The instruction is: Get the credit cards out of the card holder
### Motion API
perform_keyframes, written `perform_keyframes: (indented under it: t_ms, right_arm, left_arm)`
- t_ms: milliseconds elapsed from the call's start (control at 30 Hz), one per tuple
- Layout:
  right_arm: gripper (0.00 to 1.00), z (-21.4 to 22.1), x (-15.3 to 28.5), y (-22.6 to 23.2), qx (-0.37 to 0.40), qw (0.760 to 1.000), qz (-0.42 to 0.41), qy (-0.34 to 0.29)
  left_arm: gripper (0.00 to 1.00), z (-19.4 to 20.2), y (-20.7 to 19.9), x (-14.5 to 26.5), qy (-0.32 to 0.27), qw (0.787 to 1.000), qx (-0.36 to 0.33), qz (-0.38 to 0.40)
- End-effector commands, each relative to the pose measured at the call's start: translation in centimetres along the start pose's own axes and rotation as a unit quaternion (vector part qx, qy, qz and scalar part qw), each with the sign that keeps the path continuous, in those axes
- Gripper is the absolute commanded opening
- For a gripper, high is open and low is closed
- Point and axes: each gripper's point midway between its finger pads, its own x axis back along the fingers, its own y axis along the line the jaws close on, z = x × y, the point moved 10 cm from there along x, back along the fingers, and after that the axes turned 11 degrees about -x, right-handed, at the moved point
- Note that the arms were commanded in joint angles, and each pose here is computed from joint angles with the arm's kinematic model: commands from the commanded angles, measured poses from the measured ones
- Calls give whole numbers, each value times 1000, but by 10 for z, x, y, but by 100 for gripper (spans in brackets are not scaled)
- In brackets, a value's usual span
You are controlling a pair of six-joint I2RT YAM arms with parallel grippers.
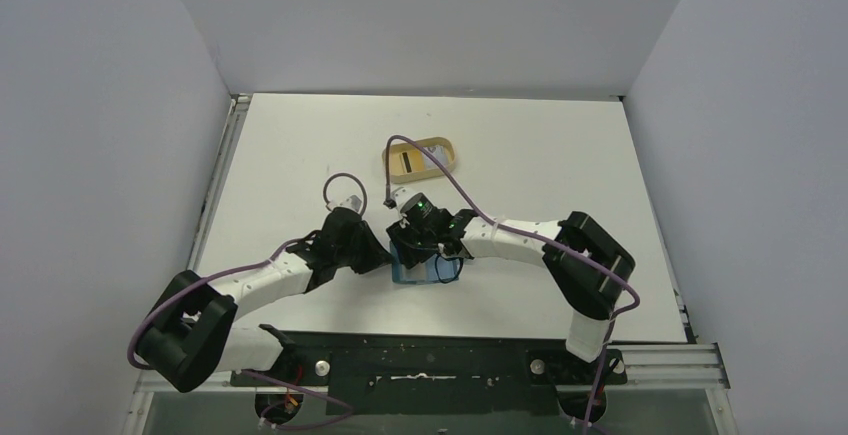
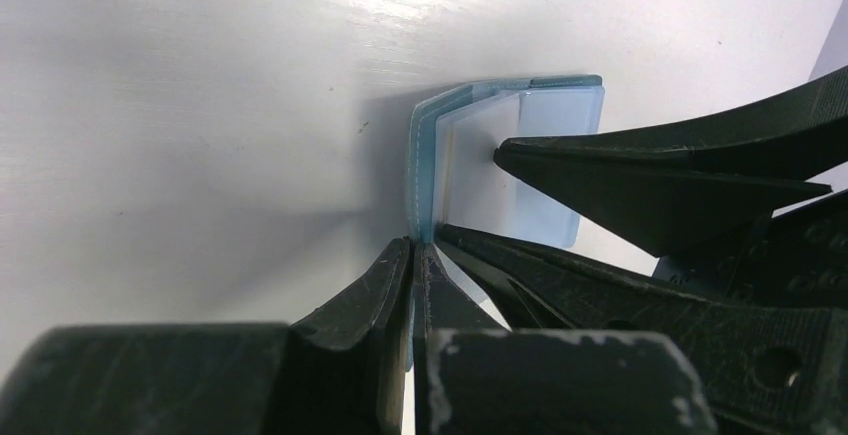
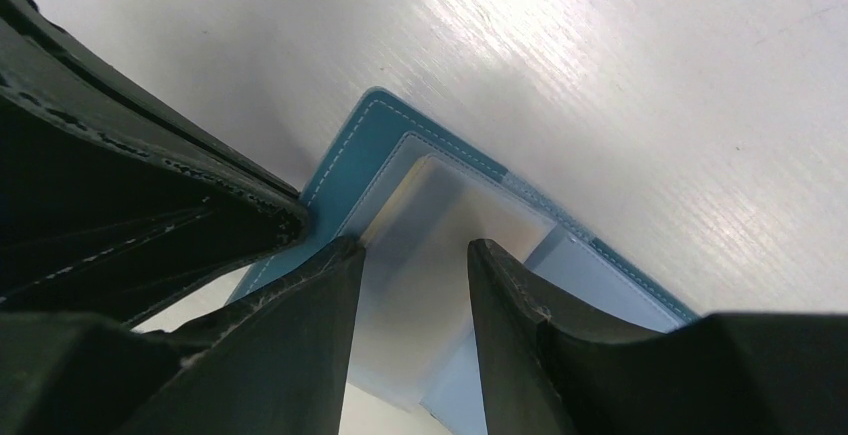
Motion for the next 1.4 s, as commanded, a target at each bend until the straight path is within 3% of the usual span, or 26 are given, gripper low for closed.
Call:
perform_keyframes:
  t_ms: [0,367,733,1033,1267,1367]
  right_arm:
    - [44,1,3,-7,-15,1000,-4,-10]
    - [44,7,12,-28,-25,999,25,-6]
    - [44,-7,44,-43,-11,992,125,-21]
    - [45,1,56,-51,-10,987,159,-12]
    - [49,-8,101,-68,-56,969,223,-86]
    - [49,-17,126,-69,-73,965,201,-149]
  left_arm:
    - [0,-13,-12,9,-33,999,-9,39]
    - [0,-12,-11,12,-34,999,-10,38]
    - [0,-15,-12,12,-32,999,-20,29]
    - [0,-19,-15,12,-28,999,-30,24]
    - [0,-21,-16,11,-20,999,-36,14]
    - [0,-20,-15,9,-18,999,-37,12]
